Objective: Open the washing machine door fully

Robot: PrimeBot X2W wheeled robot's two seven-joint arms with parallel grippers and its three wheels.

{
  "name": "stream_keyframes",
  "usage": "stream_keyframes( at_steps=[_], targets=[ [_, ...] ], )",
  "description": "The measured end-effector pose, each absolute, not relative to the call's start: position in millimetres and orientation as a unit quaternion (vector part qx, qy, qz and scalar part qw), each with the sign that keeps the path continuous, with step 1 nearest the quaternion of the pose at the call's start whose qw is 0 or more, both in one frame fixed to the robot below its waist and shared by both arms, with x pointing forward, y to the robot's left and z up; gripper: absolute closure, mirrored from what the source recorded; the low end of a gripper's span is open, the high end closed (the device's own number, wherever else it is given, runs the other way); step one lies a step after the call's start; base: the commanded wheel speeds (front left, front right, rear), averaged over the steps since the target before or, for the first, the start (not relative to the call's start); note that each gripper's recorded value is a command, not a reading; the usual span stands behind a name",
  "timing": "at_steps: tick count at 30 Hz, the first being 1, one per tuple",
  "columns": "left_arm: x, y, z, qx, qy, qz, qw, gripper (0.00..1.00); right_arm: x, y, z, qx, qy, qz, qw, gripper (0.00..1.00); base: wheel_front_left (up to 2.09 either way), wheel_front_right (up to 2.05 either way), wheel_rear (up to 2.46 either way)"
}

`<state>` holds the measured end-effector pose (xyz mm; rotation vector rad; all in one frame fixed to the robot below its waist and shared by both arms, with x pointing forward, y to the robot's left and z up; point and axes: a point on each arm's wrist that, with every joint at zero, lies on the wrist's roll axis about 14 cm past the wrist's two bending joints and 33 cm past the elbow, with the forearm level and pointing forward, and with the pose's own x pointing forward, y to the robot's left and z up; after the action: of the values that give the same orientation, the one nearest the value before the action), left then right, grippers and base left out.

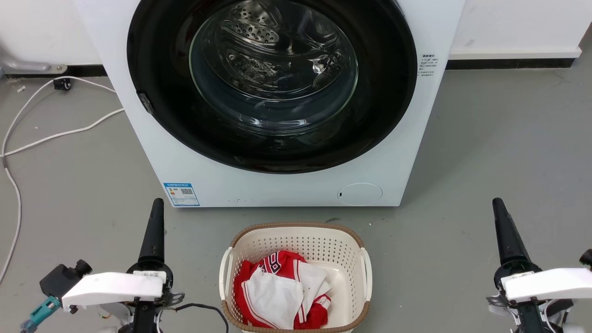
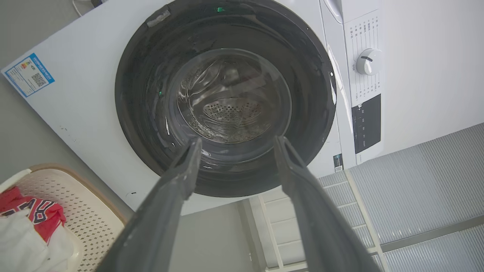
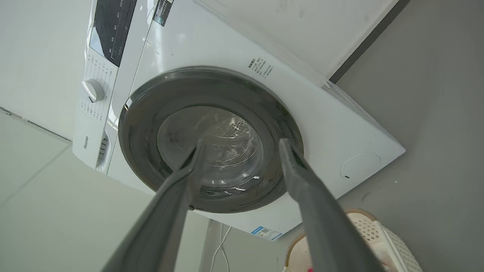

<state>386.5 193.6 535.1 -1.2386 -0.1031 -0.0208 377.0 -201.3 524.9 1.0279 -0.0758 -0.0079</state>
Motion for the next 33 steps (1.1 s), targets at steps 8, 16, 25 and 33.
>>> stream_keyframes(
  at_steps=[8, 16, 25, 33],
  targets=[
    [387, 190, 549, -0.476, -0.068, -0.021, 0.876, 0.0, 375, -198, 538, 0.379, -0.055, 0.007, 0.924, 0.0, 0.0, 0.0, 0.0],
    [387, 181, 554, -0.385, -0.072, -0.028, 0.92, 0.0, 371, -195, 535, 0.307, -0.051, 0.009, 0.95, 0.0, 0.0, 0.0, 0.0],
    [386, 173, 552, -0.299, -0.07, -0.033, 0.951, 0.0, 370, -188, 536, 0.232, -0.051, 0.02, 0.971, 0.0, 0.0, 0.0, 0.0],
    [385, 172, 551, -0.233, -0.072, -0.029, 0.969, 0.0, 368, -180, 540, 0.17, -0.054, 0.034, 0.983, 0.0, 0.0, 0.0, 0.0]
  ],
)
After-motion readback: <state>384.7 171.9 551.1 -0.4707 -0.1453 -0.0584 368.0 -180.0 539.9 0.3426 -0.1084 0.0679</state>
